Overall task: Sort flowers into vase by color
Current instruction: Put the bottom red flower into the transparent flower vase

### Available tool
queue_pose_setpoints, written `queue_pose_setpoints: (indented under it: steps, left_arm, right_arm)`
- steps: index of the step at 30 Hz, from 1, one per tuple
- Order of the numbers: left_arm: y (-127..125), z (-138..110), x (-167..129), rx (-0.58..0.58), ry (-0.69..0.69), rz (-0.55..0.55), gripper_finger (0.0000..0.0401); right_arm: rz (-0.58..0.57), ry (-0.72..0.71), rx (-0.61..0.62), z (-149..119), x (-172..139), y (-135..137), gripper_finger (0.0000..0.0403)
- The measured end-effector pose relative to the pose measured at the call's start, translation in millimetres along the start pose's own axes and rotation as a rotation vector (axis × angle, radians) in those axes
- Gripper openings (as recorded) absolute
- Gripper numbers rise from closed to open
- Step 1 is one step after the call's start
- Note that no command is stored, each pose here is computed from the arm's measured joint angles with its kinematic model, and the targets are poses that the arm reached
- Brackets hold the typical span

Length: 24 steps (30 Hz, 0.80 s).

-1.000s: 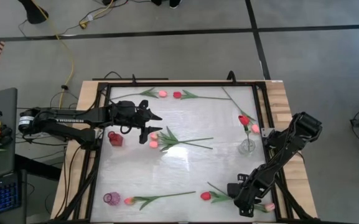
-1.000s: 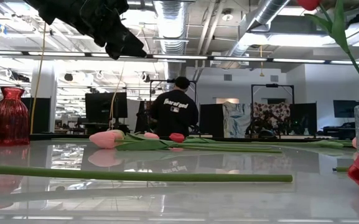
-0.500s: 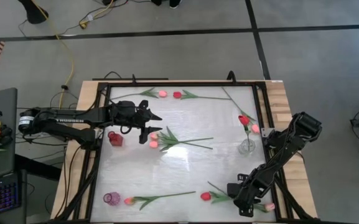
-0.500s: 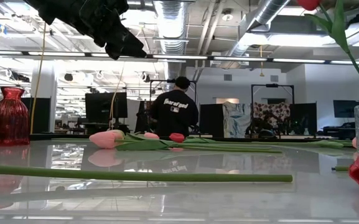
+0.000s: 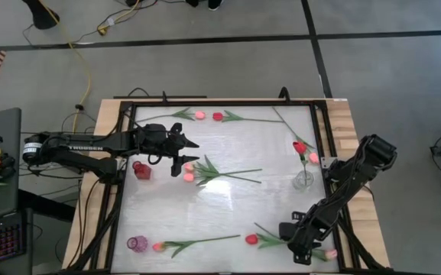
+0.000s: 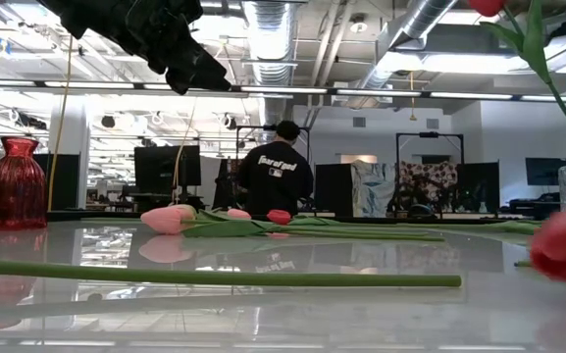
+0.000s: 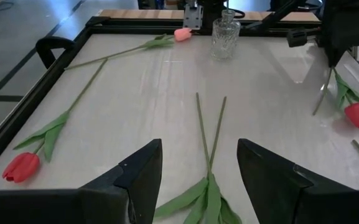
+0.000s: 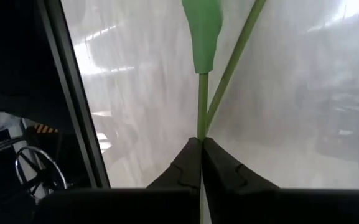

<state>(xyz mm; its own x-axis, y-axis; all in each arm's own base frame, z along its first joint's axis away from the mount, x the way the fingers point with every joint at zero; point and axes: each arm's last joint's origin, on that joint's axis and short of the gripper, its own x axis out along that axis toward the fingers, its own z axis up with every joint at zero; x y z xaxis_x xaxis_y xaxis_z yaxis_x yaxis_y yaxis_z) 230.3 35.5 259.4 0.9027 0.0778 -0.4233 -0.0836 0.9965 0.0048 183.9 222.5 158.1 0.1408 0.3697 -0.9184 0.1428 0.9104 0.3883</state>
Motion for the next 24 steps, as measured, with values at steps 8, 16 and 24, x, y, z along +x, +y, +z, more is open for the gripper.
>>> queue_pose_setpoints:
  steps: [8, 16, 24]
  left_arm:
    - [0, 0, 0, 0.001, 0.000, 0.000, 0.0197]
    - [0, 0, 0, 0.003, 0.000, 0.000, 0.0197]
    - [0, 0, 0, 0.007, 0.000, 0.000, 0.0197]
  right_arm:
    - [-0.010, -0.058, -0.013, 1, -17, -2, 0.0022]
    - [-0.132, -0.539, -0.107, 8, -64, -4, 0.0019]
    - [-0.250, -0.960, -0.207, -11, -123, -5, 0.0019]
